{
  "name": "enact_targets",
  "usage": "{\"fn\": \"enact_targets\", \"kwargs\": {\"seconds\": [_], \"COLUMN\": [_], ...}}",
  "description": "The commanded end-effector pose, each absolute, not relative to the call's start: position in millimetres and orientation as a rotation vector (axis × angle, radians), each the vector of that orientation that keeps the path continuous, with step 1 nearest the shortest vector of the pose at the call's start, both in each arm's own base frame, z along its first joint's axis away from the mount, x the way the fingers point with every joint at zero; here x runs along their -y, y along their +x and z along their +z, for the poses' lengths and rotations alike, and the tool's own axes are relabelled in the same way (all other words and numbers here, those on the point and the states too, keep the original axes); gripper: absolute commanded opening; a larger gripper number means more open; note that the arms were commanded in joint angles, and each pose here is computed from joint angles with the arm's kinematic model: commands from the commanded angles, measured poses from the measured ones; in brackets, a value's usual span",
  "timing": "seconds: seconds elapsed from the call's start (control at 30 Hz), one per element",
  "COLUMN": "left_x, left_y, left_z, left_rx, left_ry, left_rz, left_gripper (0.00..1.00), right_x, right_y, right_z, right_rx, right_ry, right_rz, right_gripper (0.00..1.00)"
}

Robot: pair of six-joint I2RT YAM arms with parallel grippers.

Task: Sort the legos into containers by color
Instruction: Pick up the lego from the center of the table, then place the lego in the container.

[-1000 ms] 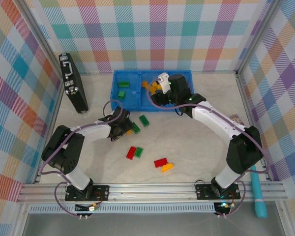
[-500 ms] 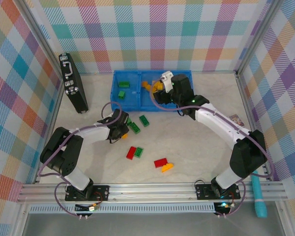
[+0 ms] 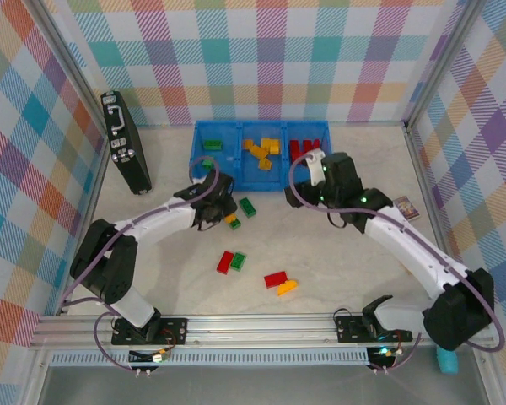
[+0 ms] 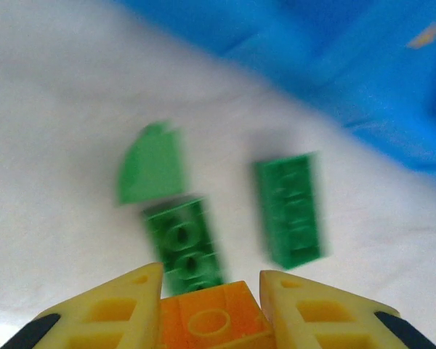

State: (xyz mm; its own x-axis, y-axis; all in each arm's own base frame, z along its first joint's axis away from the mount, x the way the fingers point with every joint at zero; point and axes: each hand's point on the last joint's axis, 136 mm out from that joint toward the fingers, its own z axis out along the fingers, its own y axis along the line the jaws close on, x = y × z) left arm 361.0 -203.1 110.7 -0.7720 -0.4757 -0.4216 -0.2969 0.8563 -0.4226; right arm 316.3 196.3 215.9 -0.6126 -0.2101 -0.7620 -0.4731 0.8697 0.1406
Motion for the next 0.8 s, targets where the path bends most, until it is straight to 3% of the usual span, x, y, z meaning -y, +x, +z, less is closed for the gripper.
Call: {"fn": "enact_targets", "kwargs": {"seconds": [0.0, 0.13, 0.27, 0.43, 0.77], "left_x": [217, 242, 260, 284, 321], "left_y": [385, 415, 445, 475, 521], "left_z": [179, 221, 221, 197, 167], "left_rx": [-2.367, -2.26, -2.203, -2.206, -2.186], "left_ry": [-0.451, -0.389, -0.381, -0.338, -0.32], "left_rz": [-0.531, -0.632, -0.667, -0.629, -0.581], "left_gripper": [0.19, 0.19, 0.19, 0.18, 0.18], "right_x": [-196, -208, -202, -188, -211], "right_y": [252, 199, 165, 151, 133], "right_z": [157, 130, 110, 80, 41], "right_rx": [-2.515, -2.624, -2.695, -2.759, -2.854], "right_ry": [-0.416, -0.422, -0.446, -0.479, -0.656], "right_rz": [0.633, 0.845, 0.806, 0.625, 0.38], "right_gripper": [0.86, 0.91, 0.95, 0.95, 0.97]}}
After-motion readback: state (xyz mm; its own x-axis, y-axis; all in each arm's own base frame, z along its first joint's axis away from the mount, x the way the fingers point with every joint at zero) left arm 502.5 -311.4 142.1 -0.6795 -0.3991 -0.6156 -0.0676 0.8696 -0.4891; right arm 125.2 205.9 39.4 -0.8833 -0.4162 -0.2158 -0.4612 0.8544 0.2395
